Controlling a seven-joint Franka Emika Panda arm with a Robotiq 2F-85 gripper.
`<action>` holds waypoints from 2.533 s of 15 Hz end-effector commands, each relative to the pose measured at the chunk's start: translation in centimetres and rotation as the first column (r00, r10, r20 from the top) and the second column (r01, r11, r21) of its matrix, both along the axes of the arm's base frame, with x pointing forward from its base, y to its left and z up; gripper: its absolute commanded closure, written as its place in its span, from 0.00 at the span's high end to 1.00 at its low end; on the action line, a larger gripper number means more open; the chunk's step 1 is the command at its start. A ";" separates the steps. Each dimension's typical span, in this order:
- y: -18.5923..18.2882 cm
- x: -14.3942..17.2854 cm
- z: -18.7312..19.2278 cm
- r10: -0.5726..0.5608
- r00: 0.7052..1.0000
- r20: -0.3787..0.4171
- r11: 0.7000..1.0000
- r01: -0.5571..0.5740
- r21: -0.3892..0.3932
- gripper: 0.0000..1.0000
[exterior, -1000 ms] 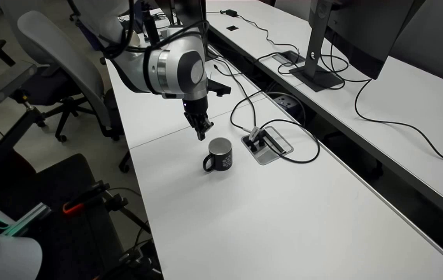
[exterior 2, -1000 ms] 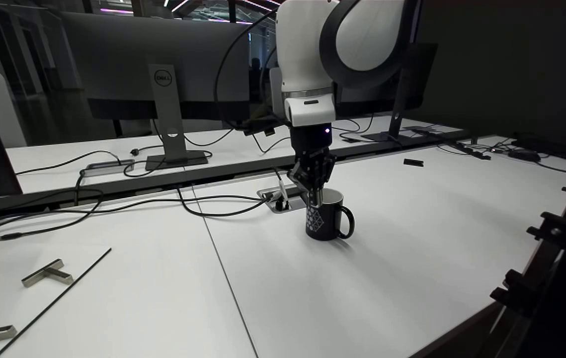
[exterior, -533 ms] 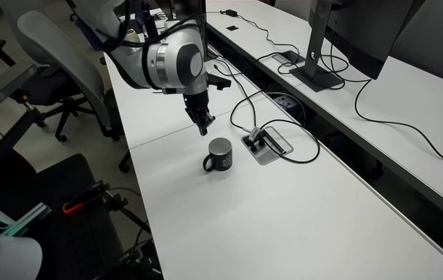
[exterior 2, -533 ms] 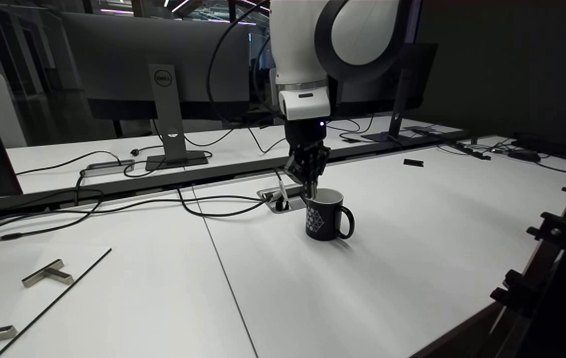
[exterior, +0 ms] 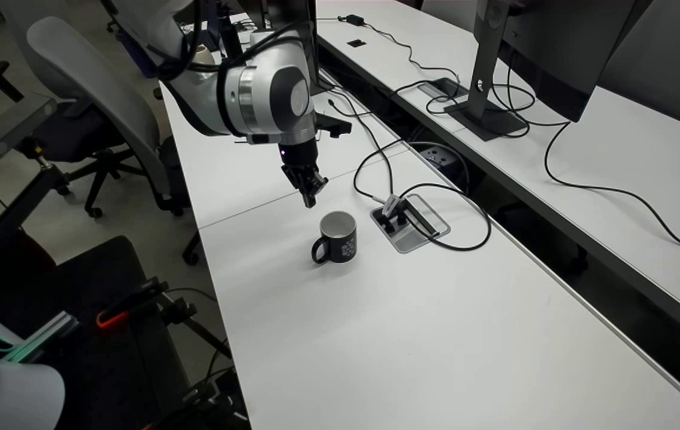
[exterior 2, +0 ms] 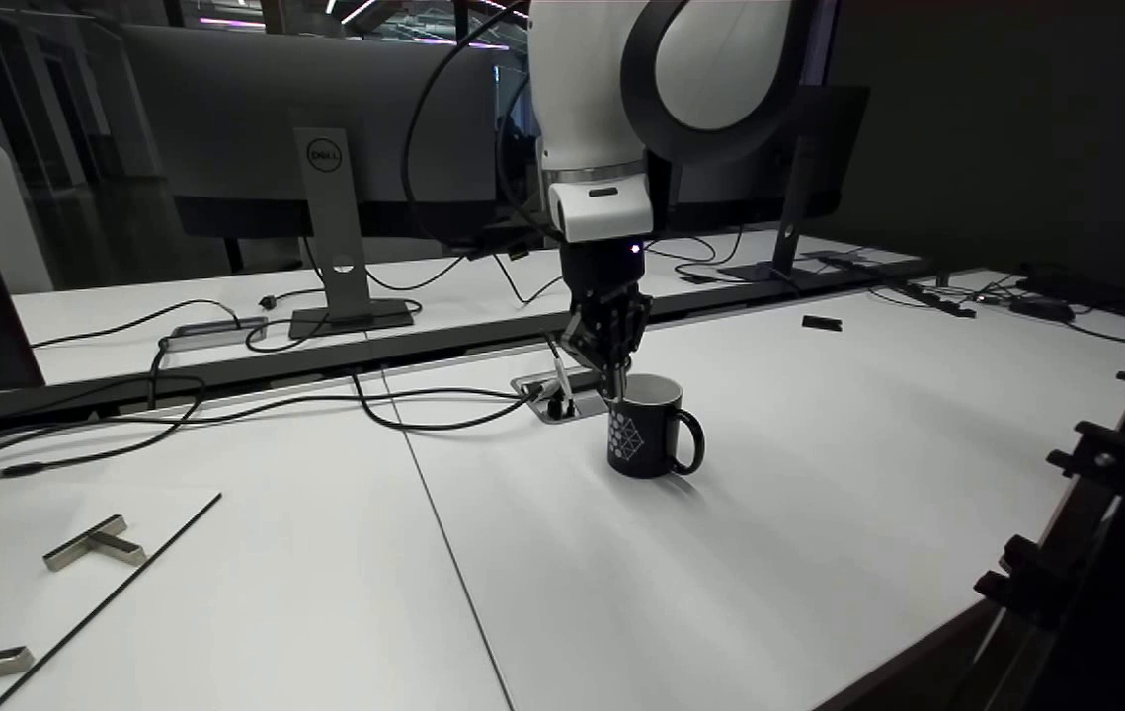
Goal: Push the cup to the right on the table
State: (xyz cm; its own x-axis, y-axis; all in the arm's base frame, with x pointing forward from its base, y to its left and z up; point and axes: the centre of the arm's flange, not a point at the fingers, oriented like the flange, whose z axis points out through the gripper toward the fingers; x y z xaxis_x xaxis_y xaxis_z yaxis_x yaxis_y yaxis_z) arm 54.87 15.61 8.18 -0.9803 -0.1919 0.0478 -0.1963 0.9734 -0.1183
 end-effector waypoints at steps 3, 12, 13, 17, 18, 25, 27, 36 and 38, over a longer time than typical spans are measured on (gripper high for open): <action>1.7 2.4 -1.6 -0.015 0.997 -0.074 1.000 0.016 0.010 0.00; -1.0 5.1 -3.9 -0.144 0.979 -0.143 0.989 0.139 -0.050 0.00; -1.1 5.3 -4.0 -0.150 0.978 -0.146 0.988 0.143 -0.053 0.00; -1.6 5.7 -4.4 -0.170 0.972 -0.160 0.985 0.162 -0.063 0.00; -1.7 5.6 -4.6 -0.178 0.970 -0.165 0.983 0.169 -0.065 0.00; -2.7 4.8 -5.6 -0.243 0.951 -0.193 0.970 0.233 -0.074 0.00; -3.0 4.7 -5.6 -0.258 0.947 -0.192 0.966 0.246 -0.085 0.00; -5.3 5.0 -5.2 -0.313 0.935 -0.168 0.945 0.289 -0.151 0.00; -6.0 4.9 -5.1 -0.322 0.932 -0.165 0.941 0.297 -0.162 0.00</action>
